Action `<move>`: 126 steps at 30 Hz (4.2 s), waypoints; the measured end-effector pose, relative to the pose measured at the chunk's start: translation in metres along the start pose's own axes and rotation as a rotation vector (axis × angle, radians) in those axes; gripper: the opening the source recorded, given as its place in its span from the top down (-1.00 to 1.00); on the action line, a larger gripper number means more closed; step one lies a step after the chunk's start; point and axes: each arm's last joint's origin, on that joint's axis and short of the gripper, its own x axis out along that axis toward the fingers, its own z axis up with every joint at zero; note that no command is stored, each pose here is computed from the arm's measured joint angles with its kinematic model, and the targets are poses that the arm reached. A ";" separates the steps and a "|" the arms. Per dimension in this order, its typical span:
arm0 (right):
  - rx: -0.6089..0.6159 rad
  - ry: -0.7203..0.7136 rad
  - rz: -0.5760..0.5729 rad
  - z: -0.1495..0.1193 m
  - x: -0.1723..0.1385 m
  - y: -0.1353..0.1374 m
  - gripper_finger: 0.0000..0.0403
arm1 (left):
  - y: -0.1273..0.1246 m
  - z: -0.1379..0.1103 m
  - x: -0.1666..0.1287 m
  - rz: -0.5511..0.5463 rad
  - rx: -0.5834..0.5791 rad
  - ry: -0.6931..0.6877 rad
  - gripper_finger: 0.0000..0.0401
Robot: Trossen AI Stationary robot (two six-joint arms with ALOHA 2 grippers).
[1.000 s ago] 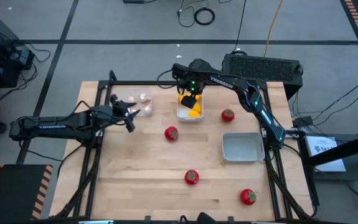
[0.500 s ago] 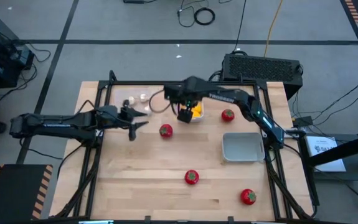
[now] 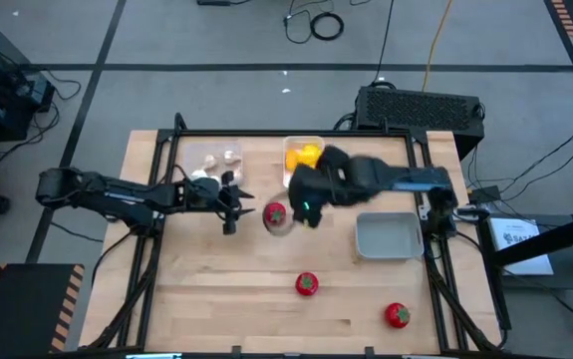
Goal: Sort produce into baskets
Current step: Put the tomato into the gray bin
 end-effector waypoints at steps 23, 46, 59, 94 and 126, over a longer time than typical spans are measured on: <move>-0.045 -0.259 -0.013 -0.054 -0.075 0.075 -0.43 | -0.015 0.009 0.026 0.013 0.015 -0.181 0.10; -0.058 -0.263 -0.037 -0.051 -0.073 0.073 -0.43 | -0.011 0.008 0.026 0.140 -0.039 -0.145 -0.02; -0.053 -0.259 -0.045 -0.049 -0.070 0.070 -0.43 | -0.009 0.008 0.026 0.206 -0.139 -0.144 -0.96; -0.041 -0.248 -0.049 -0.045 -0.066 0.066 -0.43 | -0.009 -0.032 0.106 0.053 -0.136 0.063 -0.94; 0.237 -0.078 -0.131 -0.156 0.028 0.030 -0.13 | -0.010 -0.027 0.109 0.054 -0.163 0.025 -0.81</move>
